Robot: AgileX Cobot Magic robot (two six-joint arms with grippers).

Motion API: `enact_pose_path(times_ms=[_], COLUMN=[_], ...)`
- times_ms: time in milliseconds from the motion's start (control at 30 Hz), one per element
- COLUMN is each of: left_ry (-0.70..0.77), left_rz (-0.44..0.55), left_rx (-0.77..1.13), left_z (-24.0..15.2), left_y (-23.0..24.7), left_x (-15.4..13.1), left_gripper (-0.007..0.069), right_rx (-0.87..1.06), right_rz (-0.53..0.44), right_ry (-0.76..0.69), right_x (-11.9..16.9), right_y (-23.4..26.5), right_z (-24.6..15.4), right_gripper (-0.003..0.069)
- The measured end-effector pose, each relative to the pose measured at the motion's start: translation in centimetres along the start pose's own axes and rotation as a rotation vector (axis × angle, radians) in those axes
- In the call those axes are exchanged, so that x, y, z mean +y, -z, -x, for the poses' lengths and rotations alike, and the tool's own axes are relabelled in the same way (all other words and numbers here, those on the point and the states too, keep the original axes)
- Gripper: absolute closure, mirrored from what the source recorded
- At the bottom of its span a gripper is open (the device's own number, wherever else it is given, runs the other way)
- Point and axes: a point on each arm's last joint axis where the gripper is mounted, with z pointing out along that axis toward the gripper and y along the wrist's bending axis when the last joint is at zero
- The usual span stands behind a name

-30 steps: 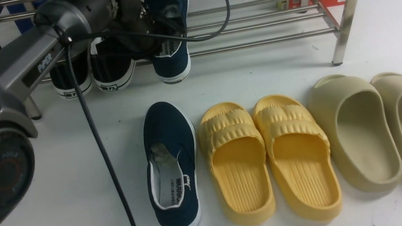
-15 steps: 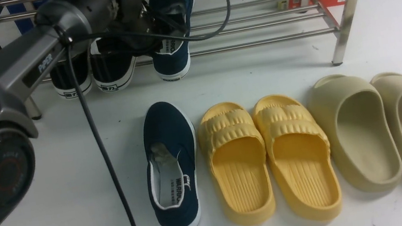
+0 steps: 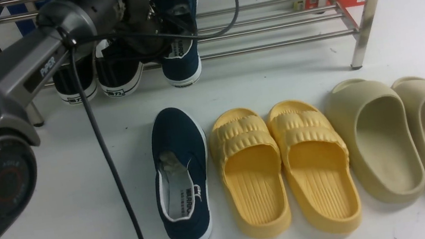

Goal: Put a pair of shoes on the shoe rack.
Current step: Use the left arm to put a shoe into the shoe rack

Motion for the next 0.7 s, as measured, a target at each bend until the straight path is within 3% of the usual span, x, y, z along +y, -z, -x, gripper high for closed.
enact_pose_path(times_ms=[400, 700], left_ry=[0.001, 0.005], left_rz=[-0.036, -0.077], left_rx=[-0.052, -0.117], left_z=[0.6, 1.8], left_y=[0.4, 2.8], left_x=[-0.4, -0.8], left_gripper=[0.0471, 0.0417], right_rx=[0.000, 0.000], right_rz=[0.000, 0.000], right_ry=[0.000, 0.000], right_x=[0.0, 0.0], right_y=[0.0, 0.0], right_z=[0.0, 0.0], right_gripper=[0.0419, 0.0419])
